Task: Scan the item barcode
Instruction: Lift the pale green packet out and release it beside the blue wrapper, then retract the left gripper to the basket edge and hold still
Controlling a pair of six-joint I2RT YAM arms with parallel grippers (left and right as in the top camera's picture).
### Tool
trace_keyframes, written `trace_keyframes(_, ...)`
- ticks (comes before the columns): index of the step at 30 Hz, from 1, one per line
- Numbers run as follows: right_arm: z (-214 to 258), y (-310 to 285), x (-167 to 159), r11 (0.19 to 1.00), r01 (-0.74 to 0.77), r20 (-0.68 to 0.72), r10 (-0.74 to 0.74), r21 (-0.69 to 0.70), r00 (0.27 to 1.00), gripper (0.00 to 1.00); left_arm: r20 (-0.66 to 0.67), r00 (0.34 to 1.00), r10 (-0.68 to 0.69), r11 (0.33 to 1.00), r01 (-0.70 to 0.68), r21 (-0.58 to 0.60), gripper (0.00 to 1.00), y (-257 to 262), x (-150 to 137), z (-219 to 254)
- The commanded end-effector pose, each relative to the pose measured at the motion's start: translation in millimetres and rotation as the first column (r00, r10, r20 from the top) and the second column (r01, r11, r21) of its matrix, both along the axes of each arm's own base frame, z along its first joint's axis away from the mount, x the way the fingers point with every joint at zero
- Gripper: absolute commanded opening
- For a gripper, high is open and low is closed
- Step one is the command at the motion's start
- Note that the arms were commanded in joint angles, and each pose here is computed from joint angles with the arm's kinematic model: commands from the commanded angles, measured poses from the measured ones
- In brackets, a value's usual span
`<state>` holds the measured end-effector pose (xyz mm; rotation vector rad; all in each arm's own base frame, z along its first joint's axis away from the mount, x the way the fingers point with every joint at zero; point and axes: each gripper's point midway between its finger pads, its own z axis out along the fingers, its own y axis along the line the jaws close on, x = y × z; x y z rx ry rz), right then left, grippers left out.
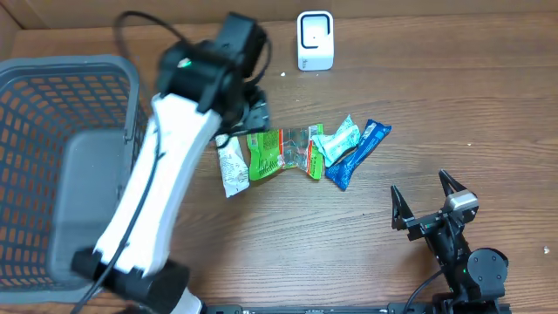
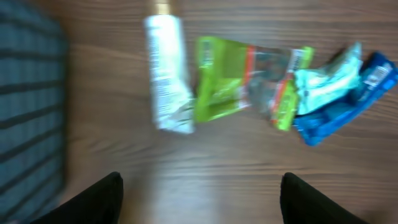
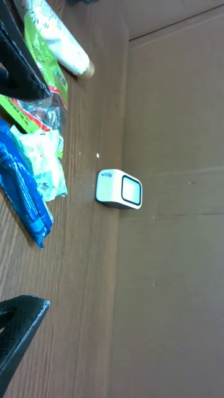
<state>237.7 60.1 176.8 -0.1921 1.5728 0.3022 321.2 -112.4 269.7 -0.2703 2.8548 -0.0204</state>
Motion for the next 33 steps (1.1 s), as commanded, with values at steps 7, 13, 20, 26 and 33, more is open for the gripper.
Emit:
trace_keyframes(7, -2, 1, 0, 1.000, -0.002, 0.002, 0.002, 0.003, 1.000, 1.00, 0.037, 0.995, 0.097, 0.986, -0.101, 0.131, 0.70, 88, -35, 5)
trace_keyframes(13, -2, 1, 0, 1.000, -0.002, 0.002, 0.002, 0.003, 1.000, 1.00, 0.029, 0.996, 0.081, 0.986, -0.085, 0.140, 0.71, 107, -47, -30)
trace_keyframes(20, -2, 1, 0, 1.000, -0.002, 0.002, 0.002, 0.003, 1.000, 1.00, -0.053, 0.991, 0.124, 0.981, -0.115, 0.155, 0.70, 135, -55, -75)
trace_keyframes(26, -2, 1, 0, 1.000, -0.002, 0.002, 0.002, 0.003, 1.000, 1.00, -0.038, 0.991, 0.125, 0.973, -0.115, 0.199, 0.64, 166, -49, -83)
trace_keyframes(33, -2, 1, 0, 1.000, -0.002, 0.002, 0.002, 0.003, 1.000, 1.00, -0.027, 0.987, 0.159, 0.969, -0.151, 0.194, 0.65, 181, -48, -86)
